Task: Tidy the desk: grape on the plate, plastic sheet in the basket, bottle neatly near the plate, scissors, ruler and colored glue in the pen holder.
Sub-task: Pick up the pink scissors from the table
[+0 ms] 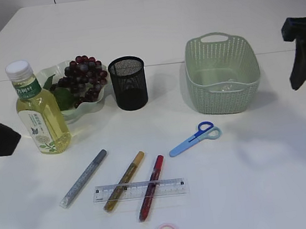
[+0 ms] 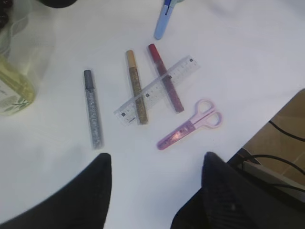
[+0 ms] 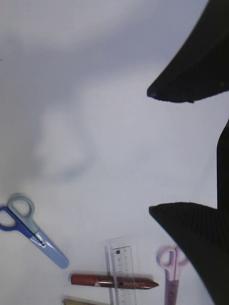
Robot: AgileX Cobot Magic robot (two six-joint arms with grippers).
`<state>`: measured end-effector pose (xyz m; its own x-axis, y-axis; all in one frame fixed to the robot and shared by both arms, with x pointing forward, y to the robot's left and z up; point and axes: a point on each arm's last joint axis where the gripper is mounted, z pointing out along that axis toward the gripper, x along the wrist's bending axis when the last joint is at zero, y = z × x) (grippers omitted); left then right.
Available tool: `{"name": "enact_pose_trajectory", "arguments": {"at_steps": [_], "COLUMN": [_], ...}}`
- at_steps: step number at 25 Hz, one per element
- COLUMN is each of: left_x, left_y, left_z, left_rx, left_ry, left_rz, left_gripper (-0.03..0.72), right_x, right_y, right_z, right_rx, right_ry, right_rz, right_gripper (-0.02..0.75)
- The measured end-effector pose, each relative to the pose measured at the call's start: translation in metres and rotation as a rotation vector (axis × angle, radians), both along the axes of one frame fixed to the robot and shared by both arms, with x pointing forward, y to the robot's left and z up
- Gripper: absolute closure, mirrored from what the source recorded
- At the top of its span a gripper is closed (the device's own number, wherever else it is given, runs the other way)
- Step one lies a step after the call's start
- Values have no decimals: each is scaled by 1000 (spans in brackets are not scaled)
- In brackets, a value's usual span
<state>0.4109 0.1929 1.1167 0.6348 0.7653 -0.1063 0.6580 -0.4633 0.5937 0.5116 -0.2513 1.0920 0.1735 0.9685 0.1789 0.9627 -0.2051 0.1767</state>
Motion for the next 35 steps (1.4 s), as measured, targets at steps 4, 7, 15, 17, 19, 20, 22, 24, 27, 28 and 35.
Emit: {"name": "enact_pose_trajectory", "arguments": {"at_steps": [4,7,15,17,19,20,22,24,27,28,35], "left_x": [6,11,24,26,27,28,28,28,28,28,24], "left_y": [-12,-19,-28,-29,-30,-30,-30,-30,-30,-30,-27], "left_z": [-2,-3,-6,-8,-10,-11,-11,-11,-11,-11,-13], "left_rx": [11,16,46,52,58,61,65,66,67,67,105], "left_ry": [20,31,86,97,106,105,103,102,101,101,135], "left_rz": [-39,-56,-68,-69,-72,-74,-81,-84,-85,-85,-114], "left_gripper": [253,253,253,253,253,253,253,253,253,253,253], "right_x": [6,7,6,6,6,6,6,6,6,6,6], "right_y": [-35,-60,-82,-82,-82,-82,-82,-81,-80,-80,-80], "right_z": [0,5,5,5,5,5,5,5,5,5,5], "right_rx": [-4,-11,-98,-98,-98,-98,-96,-88,-79,-78,-75], "right_ry": [-7,-25,-28,-28,-28,-28,-28,-28,-29,-29,-29], "right_rz": [-88,-166,-197,-196,-196,-196,-195,-194,-188,-189,-188], "right_gripper": [227,228,228,228,228,228,228,228,228,228,228]}}
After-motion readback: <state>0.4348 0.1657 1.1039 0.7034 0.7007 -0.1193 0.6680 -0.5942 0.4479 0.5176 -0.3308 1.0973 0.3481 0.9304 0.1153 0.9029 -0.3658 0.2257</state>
